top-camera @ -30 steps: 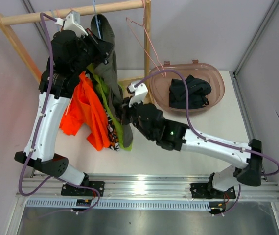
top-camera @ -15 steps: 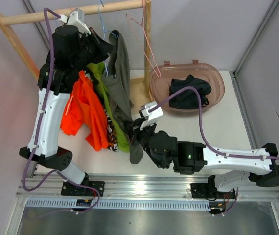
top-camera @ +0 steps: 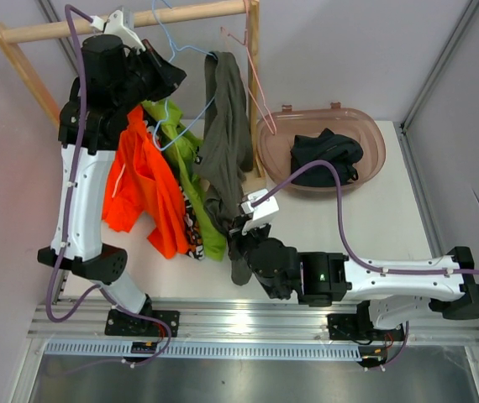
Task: Remove the shorts from the hanger
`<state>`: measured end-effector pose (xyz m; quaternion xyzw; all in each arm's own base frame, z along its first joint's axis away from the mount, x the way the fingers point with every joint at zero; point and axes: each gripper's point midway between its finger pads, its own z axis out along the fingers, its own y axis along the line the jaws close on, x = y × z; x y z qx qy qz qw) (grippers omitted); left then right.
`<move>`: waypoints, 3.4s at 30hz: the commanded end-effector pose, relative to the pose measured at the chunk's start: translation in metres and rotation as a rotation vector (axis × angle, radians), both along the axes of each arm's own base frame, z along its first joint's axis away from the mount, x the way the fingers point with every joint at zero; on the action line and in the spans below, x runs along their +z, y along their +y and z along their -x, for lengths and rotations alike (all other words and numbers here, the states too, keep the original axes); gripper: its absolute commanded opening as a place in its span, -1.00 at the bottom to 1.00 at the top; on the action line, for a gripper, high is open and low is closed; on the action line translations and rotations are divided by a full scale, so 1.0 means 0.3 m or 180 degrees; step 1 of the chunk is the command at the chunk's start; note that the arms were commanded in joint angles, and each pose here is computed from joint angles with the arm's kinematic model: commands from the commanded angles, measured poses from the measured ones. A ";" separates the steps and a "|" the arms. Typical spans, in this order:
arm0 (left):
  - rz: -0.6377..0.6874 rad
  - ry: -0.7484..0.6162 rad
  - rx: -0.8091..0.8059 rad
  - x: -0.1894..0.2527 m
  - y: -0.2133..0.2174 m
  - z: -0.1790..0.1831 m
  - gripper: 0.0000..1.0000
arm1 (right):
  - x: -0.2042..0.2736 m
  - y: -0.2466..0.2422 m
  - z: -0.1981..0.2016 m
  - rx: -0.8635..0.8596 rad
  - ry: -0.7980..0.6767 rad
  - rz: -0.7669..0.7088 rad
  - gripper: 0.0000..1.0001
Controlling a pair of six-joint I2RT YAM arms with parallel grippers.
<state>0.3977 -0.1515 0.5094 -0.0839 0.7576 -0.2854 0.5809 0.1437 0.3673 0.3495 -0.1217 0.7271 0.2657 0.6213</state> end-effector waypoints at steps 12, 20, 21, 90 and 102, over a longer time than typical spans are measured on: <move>0.0305 -0.0380 -0.0262 0.076 0.067 0.378 -1.00 | 0.355 0.014 -0.377 -0.0187 -0.0472 -0.0440 -1.00; 0.0214 -0.0327 -0.0410 0.044 0.084 0.524 -1.00 | 0.453 -0.070 -0.439 -0.0384 -0.0525 -0.0402 -1.00; 0.0267 -0.0448 -0.0415 0.104 0.091 0.559 -1.00 | 0.455 -0.087 -0.434 -0.0404 -0.0505 -0.0466 -1.00; 0.0180 -0.0528 -0.0061 0.039 -0.111 -0.262 -0.99 | -0.480 -0.780 -0.867 -0.1543 0.1065 -0.0293 0.99; 0.0207 -0.0538 -0.0220 0.071 -0.149 -0.185 0.23 | -0.483 -0.766 -0.828 -0.1467 0.1058 -0.0316 0.99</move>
